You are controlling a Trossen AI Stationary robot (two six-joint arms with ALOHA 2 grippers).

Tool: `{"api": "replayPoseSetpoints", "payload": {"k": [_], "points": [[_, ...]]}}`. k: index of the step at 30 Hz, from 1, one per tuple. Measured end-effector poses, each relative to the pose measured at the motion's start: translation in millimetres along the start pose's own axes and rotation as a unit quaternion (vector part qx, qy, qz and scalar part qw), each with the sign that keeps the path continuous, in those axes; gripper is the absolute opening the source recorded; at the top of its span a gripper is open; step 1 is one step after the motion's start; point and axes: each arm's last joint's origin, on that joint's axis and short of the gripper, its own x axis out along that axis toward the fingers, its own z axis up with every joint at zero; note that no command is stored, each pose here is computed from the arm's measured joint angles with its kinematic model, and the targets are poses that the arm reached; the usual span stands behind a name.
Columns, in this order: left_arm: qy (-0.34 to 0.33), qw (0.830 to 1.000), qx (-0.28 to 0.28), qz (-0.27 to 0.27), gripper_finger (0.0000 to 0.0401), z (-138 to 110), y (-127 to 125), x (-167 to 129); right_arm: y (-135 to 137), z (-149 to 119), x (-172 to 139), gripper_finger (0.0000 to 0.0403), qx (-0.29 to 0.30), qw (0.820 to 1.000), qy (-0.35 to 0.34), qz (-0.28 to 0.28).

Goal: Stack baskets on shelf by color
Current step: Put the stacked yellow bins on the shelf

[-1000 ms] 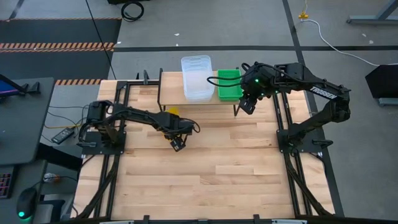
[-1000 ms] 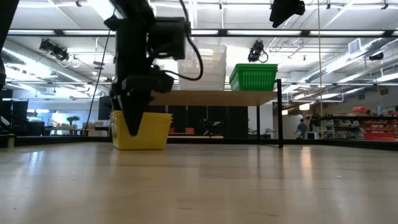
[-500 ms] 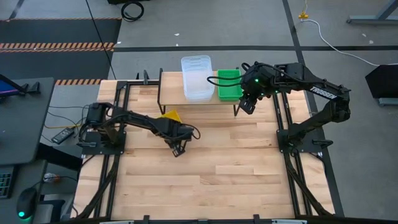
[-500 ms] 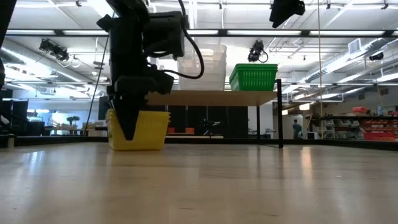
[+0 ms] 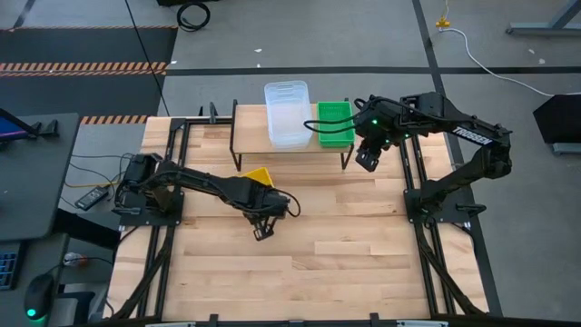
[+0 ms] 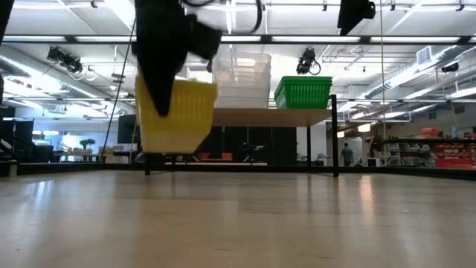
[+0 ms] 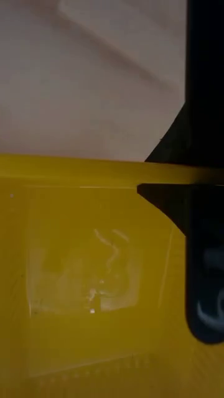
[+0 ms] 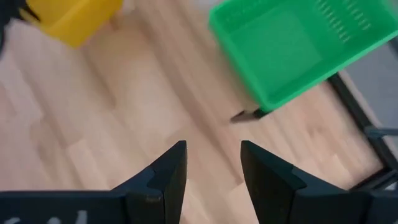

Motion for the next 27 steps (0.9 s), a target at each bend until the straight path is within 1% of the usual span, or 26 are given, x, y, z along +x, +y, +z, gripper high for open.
{"api": "replayPoseSetpoints", "payload": {"k": [2, 6, 11, 16, 19, 22, 27], "points": [[-0.004, 1.000, 0.012, 0.003, 0.0010, 0, -8, -16, 0, -3, 0, 0.0158, -0.003, 1.000, 0.015, 0.006], [-0.012, 0.999, 0.035, 0.016, 0.0010, -1, -19, -48, -1, -6, 0, 0.0158, -0.005, 0.999, 0.033, 0.000], [-0.027, 0.998, 0.059, 0.026, 0.0010, 1, -19, -89, -1, -5, 0, 0.0158, -0.014, 0.999, 0.029, -0.002], [-0.035, 0.996, 0.064, 0.053, 0.0010, 3, -6, -125, -1, -5, 0, 0.0158, -0.023, 0.999, 0.029, -0.002], [-0.049, 0.995, 0.068, 0.060, 0.0011, 7, 3, -140, -1, -5, 0, 0.0158, -0.028, 0.999, 0.029, -0.002], [-0.072, 0.992, 0.083, 0.060, 0.0013, 9, 12, -151, -1, -5, 0, 0.0158, -0.032, 0.999, 0.029, -0.002], [-0.074, 0.990, 0.082, 0.091, 0.0011, 7, 39, -155, -2, -7, -2, 0.0158, -0.037, 0.999, 0.028, -0.002]]}}
